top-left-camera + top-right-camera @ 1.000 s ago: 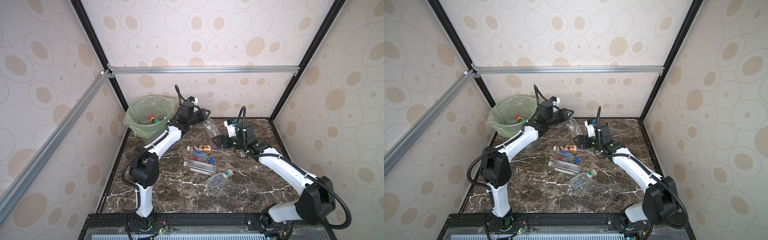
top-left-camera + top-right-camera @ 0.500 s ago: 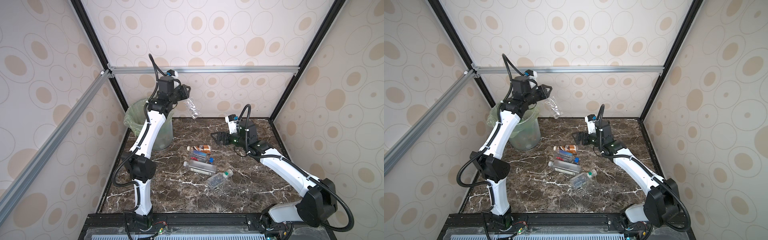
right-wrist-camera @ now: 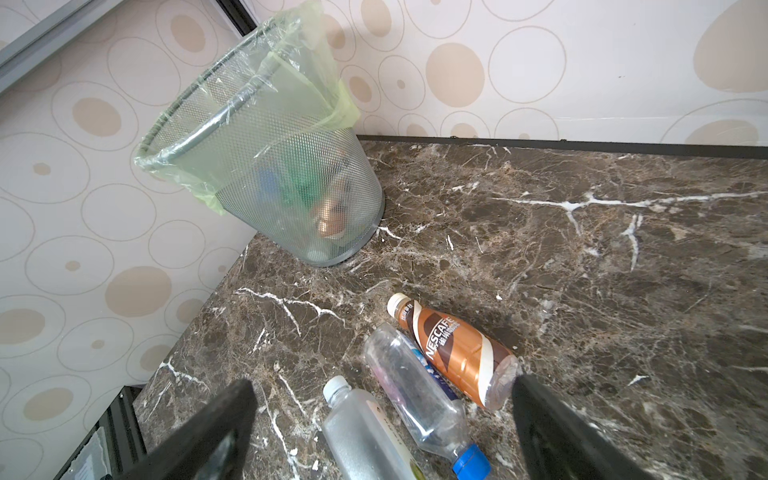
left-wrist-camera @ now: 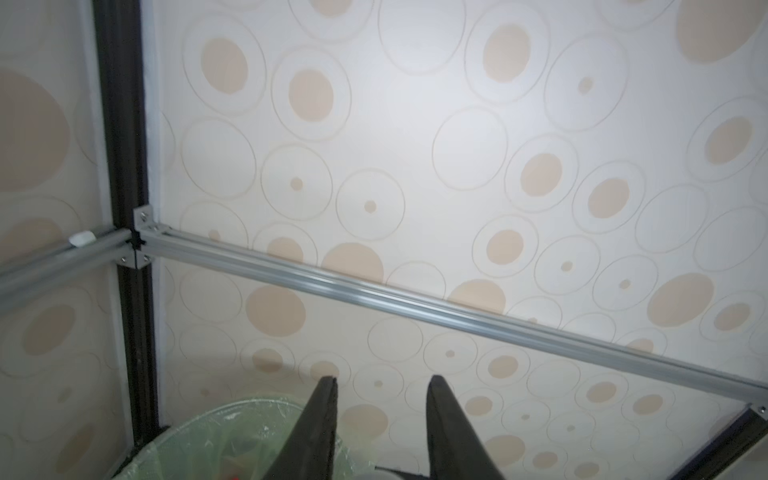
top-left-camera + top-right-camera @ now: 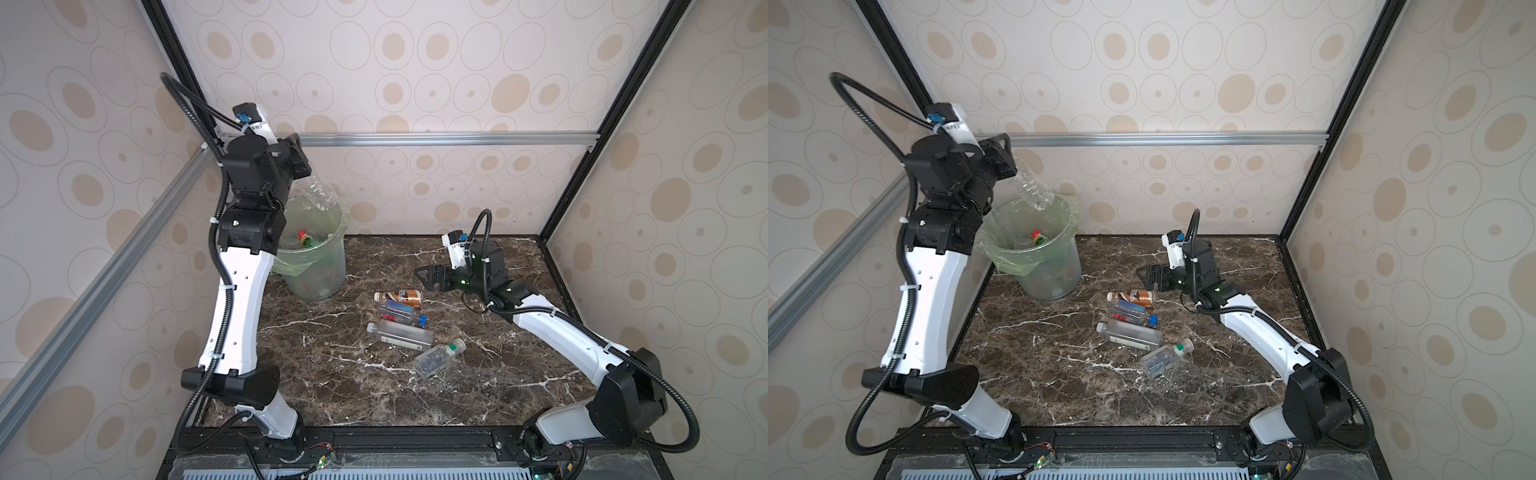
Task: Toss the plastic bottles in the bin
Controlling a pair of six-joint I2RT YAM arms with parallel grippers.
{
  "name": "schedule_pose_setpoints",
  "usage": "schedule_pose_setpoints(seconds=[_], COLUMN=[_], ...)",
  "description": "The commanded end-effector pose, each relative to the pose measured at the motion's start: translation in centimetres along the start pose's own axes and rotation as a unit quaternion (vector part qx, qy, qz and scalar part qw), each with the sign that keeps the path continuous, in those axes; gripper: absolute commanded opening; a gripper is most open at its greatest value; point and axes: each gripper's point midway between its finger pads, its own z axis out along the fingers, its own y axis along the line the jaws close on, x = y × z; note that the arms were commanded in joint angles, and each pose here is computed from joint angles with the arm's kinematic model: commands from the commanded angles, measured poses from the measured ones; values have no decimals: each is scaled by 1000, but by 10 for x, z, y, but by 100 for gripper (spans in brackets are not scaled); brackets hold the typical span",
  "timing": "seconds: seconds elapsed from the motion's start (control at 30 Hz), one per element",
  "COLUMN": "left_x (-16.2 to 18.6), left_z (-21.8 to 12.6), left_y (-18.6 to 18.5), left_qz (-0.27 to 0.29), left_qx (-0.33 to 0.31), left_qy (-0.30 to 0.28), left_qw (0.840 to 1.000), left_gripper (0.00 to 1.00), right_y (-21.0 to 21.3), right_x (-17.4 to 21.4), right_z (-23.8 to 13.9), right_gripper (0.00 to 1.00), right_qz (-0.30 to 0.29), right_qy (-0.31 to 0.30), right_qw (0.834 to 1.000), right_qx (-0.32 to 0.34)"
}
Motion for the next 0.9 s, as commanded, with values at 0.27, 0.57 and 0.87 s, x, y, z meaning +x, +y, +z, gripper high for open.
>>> schedule_pose_setpoints(seconds=[0.27,0.57,0.87], left_x=[129,142,112], left_z=[83,72,43], left_y=[81,63,41], left_qz=[-33,-70,-69], left_qx=[-46,4,34], left_qy=[152,189,161], left_qw=[987,979,984], left_gripper=[33,99,99], right_y=[10,6,9], right_x=[-4,1,3], right_z=[8,10,19], right_gripper=[99,99,99], right_qz=[0,1,6], right_qy=[-1,4,9], right_qw=[1000,1000,1000], right_qx=[-16,-9,-16])
